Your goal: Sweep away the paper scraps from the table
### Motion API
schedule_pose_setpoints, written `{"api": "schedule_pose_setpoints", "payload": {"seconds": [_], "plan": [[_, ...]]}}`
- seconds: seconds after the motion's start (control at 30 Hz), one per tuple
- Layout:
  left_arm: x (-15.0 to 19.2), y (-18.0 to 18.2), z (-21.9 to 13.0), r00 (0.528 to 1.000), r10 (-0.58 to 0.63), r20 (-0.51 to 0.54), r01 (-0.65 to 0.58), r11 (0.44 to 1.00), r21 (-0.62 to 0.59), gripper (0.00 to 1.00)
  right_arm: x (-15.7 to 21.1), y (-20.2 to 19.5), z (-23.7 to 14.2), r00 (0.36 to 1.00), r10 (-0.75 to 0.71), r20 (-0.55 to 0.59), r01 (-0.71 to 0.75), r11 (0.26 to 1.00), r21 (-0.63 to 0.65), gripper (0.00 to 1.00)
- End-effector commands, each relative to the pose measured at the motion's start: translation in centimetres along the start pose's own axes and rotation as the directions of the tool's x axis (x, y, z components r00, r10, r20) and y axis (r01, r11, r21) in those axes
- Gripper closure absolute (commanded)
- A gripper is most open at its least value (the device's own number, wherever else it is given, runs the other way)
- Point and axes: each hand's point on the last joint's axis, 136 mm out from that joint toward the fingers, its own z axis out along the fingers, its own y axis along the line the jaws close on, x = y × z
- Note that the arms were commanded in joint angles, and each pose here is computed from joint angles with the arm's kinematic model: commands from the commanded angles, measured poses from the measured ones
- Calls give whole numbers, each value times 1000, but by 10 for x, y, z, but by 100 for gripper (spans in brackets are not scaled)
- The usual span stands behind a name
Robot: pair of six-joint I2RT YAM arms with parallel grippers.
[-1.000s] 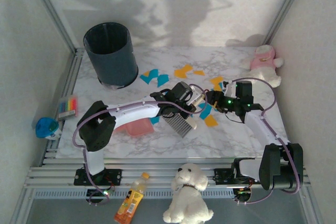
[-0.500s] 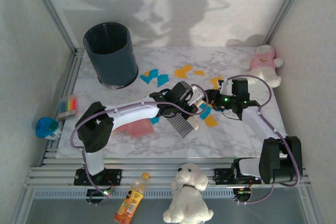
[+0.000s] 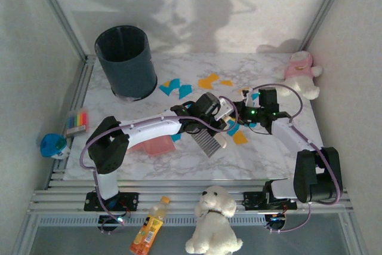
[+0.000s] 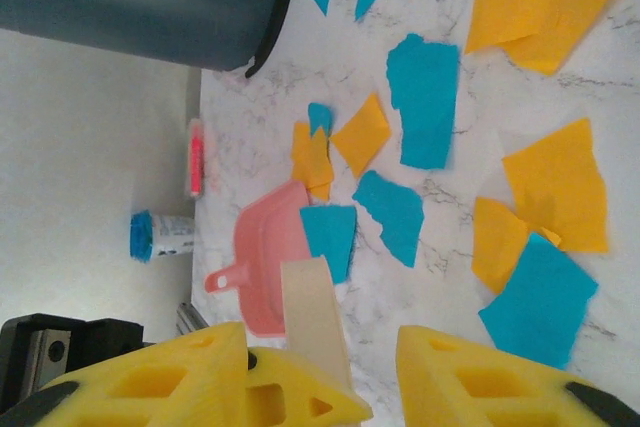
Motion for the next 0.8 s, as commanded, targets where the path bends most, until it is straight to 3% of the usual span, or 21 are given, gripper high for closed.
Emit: {"api": "schedule_pose_setpoints", "payload": {"seconds": [0.0,0.13,0.3,0.43,0.57,0.67,0.77], "plan": [[-36,-6,-14,995,33,97,-33,999,-5,83,-4,14,2,999,-34,-12,33,999,-37,59],[-37,-4,-14,995,31,99,-30,999,-12,83,-3,13,3,999,-33,-18,32,999,-33,62],[-35,-4,-14,995,31,94,-30,999,-17,80,-6,11,1,999,-35,3,35,999,-8,75],[-35,-3,-19,994,32,103,-30,999,-24,59,-14,8,-6,997,-46,68,42,998,52,88],[-33,2,-31,992,36,124,-29,998,-61,36,-26,2,-20,986,-54,156,34,991,126,93],[-28,10,-42,992,46,122,-33,994,-102,30,-33,-1,-33,975,-57,213,23,987,161,94],[-20,22,-56,994,42,103,-28,991,-133,29,-39,0,-45,963,-68,261,23,985,172,95]]}}
